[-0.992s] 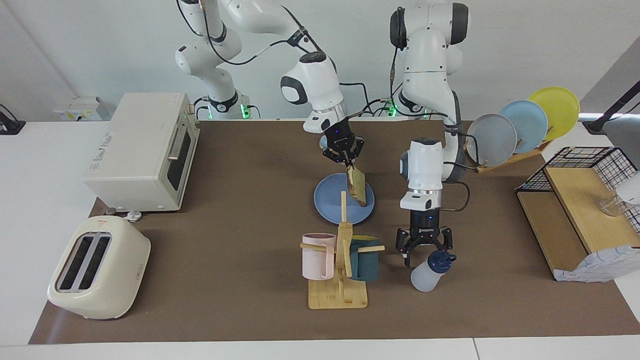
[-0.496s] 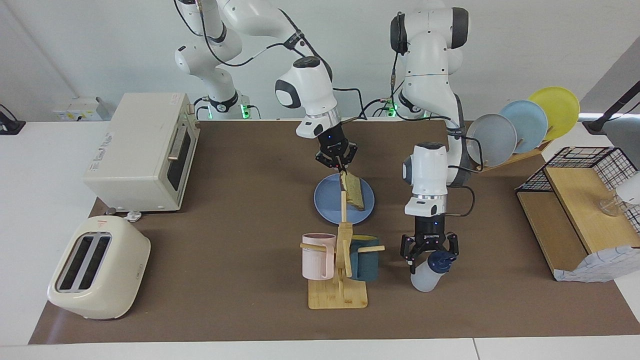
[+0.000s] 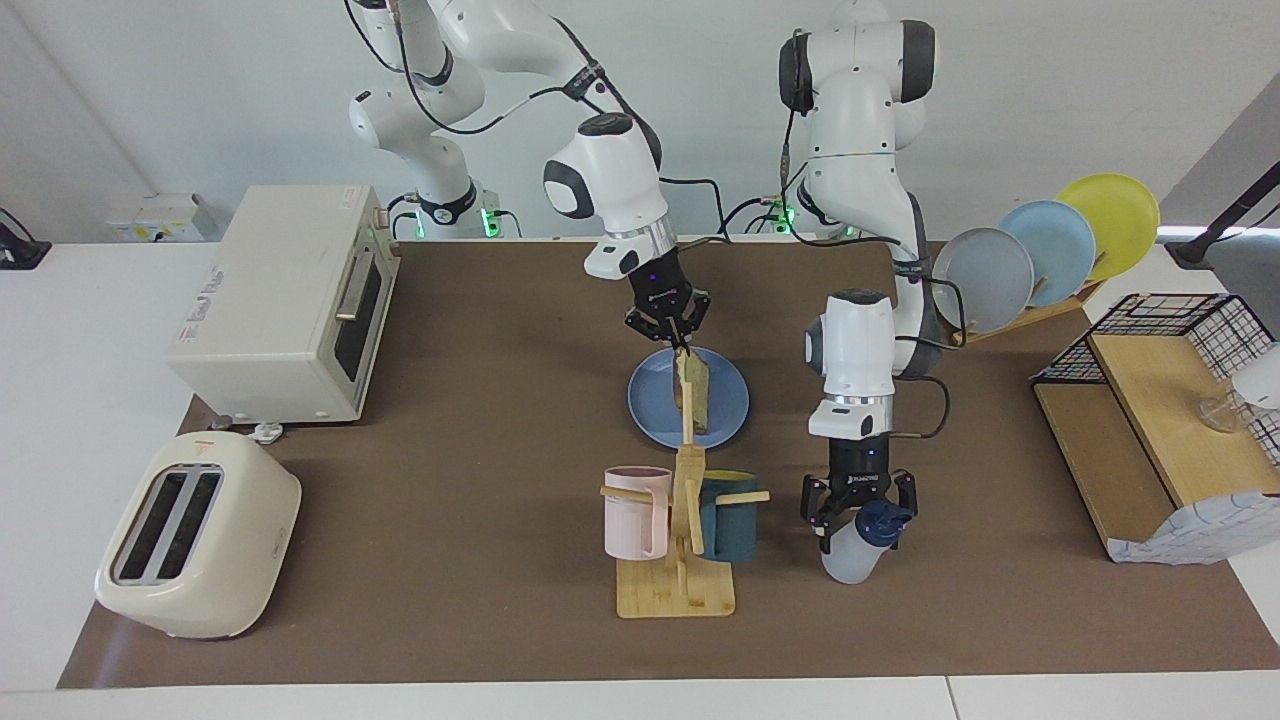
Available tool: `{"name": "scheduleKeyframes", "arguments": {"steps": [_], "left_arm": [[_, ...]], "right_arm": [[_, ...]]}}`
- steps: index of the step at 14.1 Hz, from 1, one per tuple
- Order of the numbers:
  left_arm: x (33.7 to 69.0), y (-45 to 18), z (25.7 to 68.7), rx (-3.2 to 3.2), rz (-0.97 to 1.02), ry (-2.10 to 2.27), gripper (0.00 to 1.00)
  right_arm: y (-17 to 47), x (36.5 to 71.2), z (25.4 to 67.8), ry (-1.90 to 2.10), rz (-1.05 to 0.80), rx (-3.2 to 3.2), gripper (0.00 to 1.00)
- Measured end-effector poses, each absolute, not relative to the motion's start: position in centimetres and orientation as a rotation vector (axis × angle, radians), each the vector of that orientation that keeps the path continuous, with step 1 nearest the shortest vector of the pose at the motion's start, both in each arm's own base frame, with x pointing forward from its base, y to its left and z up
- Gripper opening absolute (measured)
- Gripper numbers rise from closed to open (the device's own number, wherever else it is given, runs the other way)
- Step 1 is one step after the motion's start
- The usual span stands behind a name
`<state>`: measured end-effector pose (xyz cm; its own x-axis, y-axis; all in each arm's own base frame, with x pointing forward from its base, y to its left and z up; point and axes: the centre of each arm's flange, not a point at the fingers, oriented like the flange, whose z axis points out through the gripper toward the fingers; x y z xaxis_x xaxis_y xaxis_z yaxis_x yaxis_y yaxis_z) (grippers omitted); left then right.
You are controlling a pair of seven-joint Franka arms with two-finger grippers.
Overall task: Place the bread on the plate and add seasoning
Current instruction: 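Lower the bread onto the plate while the left gripper grasps the bottle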
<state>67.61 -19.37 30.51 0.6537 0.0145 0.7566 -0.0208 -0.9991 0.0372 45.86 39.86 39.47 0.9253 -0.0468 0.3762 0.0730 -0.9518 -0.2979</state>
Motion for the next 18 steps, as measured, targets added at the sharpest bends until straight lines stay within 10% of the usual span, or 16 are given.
{"name": "scheduleKeyframes", "arguments": {"steps": [7, 11, 18], "left_arm": [[68.0, -19.3, 29.1, 2.845, 1.257, -0.012, 1.00], [68.0, -19.3, 28.9, 2.847, 1.257, -0.013, 0.57], [68.1, -19.1, 29.1, 2.843, 1.267, -0.006, 0.47]], "right_arm": [[39.6, 44.8, 37.8, -0.038, -0.603, -2.719, 0.07], [39.1, 44.5, 37.0, -0.034, -0.593, -2.729, 0.07], [38.5, 44.6, 36.6, -0.024, -0.521, -2.804, 0.79]]}}
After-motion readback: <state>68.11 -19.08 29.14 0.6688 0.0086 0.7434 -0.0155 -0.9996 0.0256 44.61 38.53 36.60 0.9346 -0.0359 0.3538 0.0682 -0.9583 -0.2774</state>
